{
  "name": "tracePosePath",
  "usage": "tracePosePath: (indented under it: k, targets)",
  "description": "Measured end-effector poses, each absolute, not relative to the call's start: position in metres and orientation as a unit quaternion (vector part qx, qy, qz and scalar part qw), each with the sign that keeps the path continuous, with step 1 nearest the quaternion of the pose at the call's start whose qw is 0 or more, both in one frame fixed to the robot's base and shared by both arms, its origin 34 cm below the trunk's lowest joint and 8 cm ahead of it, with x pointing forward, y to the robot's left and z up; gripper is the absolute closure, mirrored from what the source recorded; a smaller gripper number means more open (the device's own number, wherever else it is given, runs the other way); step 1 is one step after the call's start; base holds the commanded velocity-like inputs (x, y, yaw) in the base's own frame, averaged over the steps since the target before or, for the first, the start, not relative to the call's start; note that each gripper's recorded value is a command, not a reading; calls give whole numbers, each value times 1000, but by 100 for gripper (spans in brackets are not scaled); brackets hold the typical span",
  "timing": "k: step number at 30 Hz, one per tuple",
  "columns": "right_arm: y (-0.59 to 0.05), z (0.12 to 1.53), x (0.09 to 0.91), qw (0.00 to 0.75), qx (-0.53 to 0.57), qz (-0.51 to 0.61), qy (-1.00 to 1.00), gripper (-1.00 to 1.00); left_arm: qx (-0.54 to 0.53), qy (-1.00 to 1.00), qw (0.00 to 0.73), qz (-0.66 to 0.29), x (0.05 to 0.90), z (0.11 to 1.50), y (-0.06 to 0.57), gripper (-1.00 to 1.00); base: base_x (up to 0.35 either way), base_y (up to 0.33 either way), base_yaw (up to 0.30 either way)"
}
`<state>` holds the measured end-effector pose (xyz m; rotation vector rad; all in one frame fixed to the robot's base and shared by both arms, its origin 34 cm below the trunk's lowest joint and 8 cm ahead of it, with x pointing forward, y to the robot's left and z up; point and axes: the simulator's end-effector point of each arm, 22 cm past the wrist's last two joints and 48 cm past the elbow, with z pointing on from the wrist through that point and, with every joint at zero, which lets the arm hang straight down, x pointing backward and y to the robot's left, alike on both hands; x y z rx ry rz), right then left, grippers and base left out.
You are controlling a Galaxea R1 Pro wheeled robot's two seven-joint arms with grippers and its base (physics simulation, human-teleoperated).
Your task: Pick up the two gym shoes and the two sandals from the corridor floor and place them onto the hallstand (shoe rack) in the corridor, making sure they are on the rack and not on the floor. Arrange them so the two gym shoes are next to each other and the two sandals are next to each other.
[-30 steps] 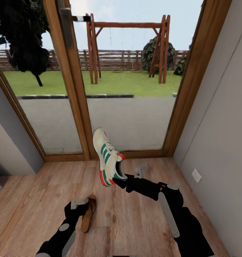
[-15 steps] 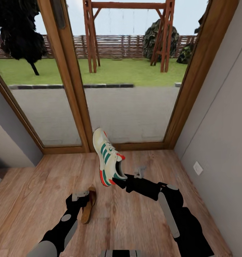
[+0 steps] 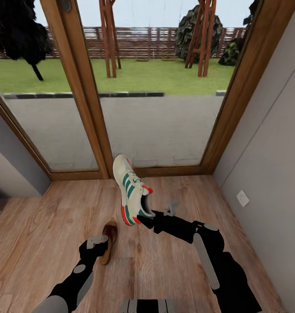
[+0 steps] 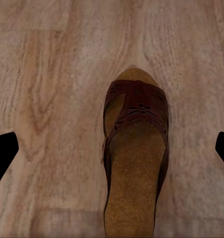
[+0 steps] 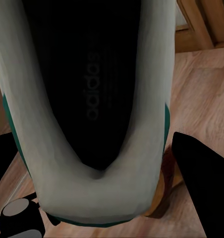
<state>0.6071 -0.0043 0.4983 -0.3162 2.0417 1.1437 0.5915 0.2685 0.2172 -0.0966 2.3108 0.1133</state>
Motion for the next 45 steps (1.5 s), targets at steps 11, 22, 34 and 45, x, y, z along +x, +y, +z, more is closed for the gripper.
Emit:
tracePosePath:
  k: [11,22,34,45]
  targets:
    - [-3,467,602,348,-112,453,813,100,-36,925,376,47,574,189,270,-100,0,0,0]
    - [-3,434,599,322,-97,456,824,100,-34,936,347,48,553,158,270,-100,0,0,0]
    - [-3,398,593,294,-81,459,834,100,-32,947,315,49,527,125,270,-100,0,0,-13]
    - [-3,378,589,278,-72,462,839,100,-32,953,296,51,511,108,272,-100,0,0,-28]
